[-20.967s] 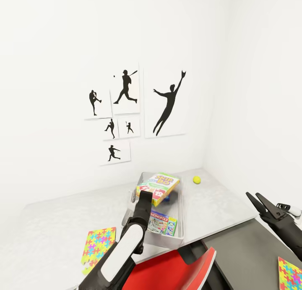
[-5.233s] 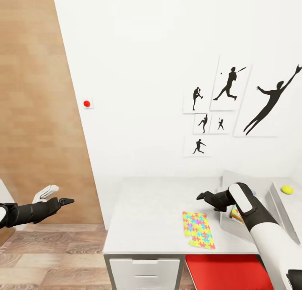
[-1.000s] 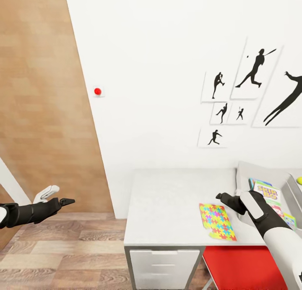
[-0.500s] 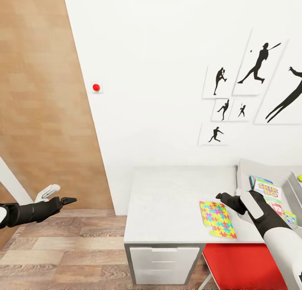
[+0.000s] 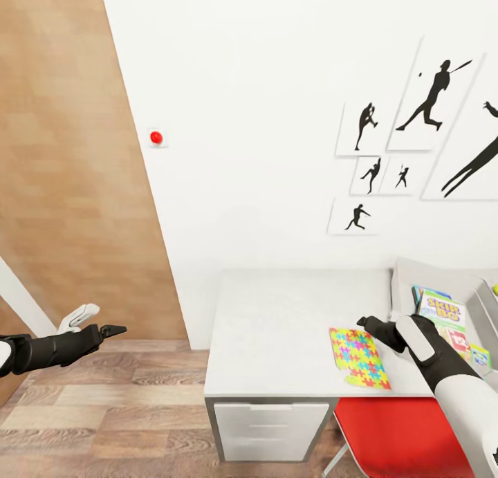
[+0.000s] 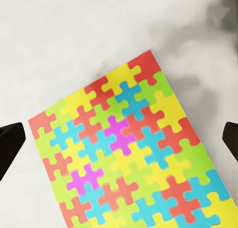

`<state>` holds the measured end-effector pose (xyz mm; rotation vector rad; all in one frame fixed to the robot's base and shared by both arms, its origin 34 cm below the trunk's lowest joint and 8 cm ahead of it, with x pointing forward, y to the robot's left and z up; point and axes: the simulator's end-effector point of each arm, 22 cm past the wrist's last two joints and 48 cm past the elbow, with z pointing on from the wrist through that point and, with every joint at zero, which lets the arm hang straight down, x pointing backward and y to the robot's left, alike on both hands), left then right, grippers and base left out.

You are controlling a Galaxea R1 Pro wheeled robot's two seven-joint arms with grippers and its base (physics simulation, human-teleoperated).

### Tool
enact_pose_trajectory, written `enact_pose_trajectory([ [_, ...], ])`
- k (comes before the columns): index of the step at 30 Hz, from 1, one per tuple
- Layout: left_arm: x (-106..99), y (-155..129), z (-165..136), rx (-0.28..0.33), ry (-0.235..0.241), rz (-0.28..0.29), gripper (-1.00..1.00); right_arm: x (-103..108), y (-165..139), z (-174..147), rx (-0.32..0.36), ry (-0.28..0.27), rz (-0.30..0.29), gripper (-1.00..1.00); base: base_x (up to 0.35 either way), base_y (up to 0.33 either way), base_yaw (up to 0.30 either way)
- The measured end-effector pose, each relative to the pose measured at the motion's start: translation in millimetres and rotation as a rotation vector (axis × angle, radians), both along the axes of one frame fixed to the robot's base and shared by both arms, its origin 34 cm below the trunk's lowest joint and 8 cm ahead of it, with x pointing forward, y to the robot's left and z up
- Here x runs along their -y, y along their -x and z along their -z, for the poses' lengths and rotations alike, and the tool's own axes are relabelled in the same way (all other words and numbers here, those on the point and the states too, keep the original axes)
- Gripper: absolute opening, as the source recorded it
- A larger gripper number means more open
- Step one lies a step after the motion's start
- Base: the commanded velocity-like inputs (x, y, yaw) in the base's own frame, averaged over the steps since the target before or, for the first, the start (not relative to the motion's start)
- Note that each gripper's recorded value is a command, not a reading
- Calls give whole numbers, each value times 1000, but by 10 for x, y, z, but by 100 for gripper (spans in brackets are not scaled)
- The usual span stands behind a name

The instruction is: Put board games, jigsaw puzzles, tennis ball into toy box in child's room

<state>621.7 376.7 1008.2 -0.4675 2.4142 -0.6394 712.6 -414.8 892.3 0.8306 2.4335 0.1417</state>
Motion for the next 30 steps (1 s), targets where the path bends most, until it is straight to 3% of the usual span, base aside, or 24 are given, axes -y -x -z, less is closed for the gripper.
enact_pose_trajectory([
  [30, -5, 2, 245, -48, 0, -1, 100, 27, 138, 387, -72, -2, 12, 100, 0, 0, 0],
])
